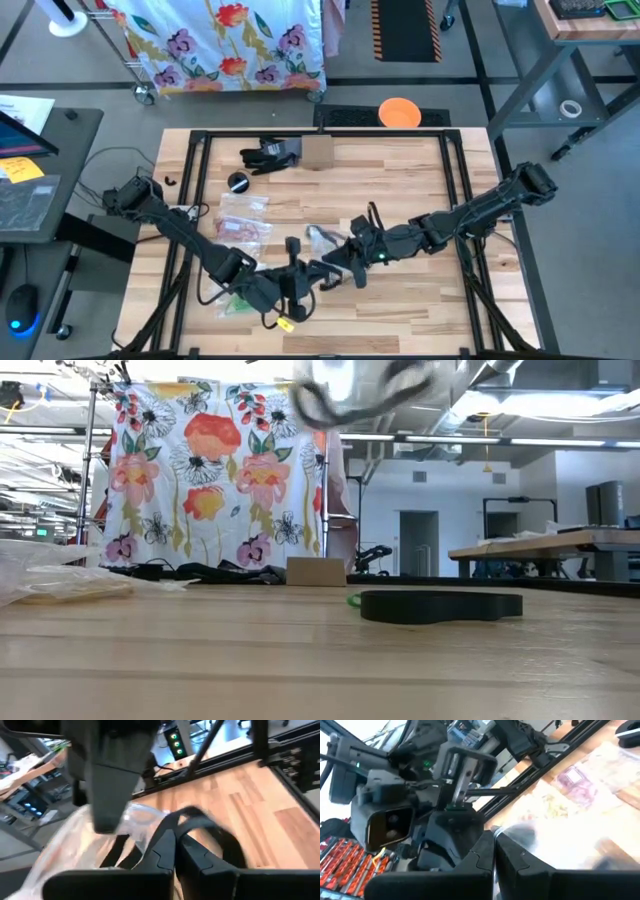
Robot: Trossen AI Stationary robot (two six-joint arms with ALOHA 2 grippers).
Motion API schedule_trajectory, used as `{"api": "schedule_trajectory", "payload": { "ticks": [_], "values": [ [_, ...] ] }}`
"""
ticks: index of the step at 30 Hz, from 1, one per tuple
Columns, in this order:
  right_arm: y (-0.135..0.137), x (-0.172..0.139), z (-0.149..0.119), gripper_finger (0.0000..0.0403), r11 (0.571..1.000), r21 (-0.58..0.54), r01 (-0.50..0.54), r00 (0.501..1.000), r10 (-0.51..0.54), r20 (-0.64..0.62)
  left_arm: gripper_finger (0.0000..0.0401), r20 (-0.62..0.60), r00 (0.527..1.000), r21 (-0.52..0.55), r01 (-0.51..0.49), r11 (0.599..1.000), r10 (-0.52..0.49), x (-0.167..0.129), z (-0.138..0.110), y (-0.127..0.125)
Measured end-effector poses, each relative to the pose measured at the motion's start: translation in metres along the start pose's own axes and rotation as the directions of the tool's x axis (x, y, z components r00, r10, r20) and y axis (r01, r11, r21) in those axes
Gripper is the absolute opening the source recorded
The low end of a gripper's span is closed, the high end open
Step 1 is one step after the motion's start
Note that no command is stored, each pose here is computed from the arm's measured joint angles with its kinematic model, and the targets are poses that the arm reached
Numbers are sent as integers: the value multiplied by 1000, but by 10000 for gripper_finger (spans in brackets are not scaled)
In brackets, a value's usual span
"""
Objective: Sort rubber bands
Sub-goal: Put the black rubber band into the transparent zip bag
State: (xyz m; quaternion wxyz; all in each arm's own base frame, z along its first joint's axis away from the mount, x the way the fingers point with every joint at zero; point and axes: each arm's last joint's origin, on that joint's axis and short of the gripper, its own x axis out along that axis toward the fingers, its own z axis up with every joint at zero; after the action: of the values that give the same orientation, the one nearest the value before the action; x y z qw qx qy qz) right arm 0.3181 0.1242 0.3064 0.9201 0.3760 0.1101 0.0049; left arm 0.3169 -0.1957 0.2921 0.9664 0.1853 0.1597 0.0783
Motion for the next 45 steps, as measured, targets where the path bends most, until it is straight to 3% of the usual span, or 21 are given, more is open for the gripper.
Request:
{"api": "schedule_trajectory", "payload": {
  "ticks": [22, 34, 36, 38, 45],
  "values": [
    [4, -4, -13, 0, 1000, 1, 15, 998, -15, -68, 0, -30, 994, 13, -101, 995, 101, 6, 3, 12],
    [9, -5, -17, 0, 1000, 2, -19, 996, 19, -86, 0, -46, 998, -63, -46, 997, 43, 27, 0, 34],
    [8, -5, -18, 0, 1000, -2, -5, 996, 5, -84, 0, -27, 1000, -79, 0, 997, -2, 28, 1, 34],
    [8, -5, -18, 0, 1000, -2, -6, 996, 5, -85, 0, -6, 999, -105, 39, 994, -40, 30, 3, 36],
    [11, -7, -20, 0, 1000, -4, -6, 997, 6, -76, 0, 3, 1000, -250, 23, 968, -23, 39, 2, 48]
  ]
}}
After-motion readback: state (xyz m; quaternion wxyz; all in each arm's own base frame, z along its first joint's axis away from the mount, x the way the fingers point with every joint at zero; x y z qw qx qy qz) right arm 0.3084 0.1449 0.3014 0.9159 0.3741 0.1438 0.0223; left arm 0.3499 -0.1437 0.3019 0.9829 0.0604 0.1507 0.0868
